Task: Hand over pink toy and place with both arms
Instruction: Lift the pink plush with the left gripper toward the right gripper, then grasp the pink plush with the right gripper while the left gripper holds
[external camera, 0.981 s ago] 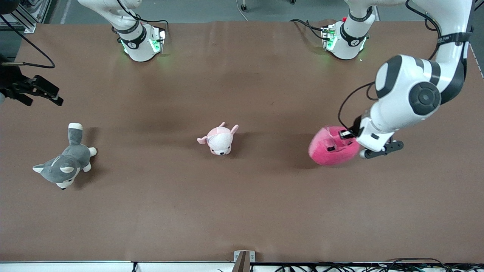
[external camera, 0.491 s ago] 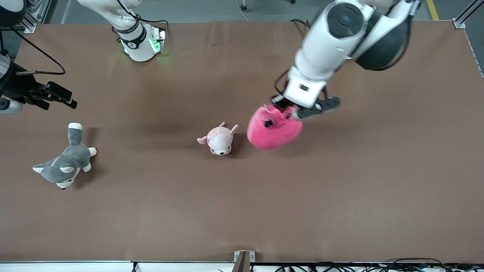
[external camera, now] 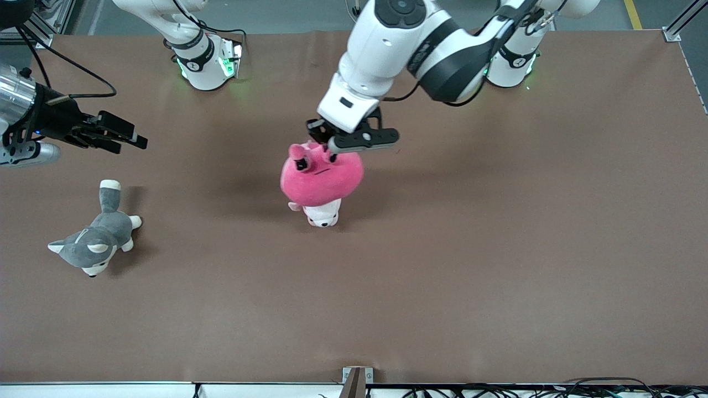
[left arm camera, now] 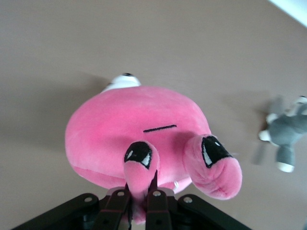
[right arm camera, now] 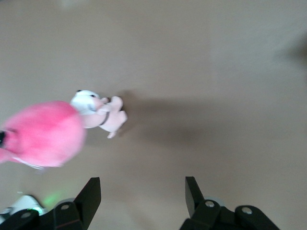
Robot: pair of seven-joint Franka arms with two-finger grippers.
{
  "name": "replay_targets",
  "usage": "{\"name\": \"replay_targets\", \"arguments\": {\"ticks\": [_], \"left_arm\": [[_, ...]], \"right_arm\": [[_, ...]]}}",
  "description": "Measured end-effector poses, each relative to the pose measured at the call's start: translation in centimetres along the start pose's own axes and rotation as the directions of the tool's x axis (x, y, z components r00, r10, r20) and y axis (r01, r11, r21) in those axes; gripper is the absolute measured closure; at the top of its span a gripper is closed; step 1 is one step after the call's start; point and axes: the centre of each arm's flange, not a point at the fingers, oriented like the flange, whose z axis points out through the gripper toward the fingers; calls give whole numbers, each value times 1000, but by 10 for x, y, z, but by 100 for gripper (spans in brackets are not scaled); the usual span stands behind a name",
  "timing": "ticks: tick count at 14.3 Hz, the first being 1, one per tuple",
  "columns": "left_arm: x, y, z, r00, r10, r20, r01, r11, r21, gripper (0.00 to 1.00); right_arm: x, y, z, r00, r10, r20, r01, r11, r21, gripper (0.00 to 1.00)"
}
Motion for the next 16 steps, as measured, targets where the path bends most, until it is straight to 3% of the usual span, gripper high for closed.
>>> {"name": "replay_targets", "arguments": {"ticks": [6,11,16], "left_arm": [[-16,14,11,1000,26,4,-26,999,-30,90],[-16,17,4,1000,27,-2,-27,999,-42,90],[-16,18,3,1000,29,-2,-29,999,-45,90]], "right_arm": [[-6,-62,30,999,-19,36,16,998,63,28],[-7,-101,65,995,-77,70,72,995,73,34],[0,-128,92,994,-81,72,69,986,155,35]]}}
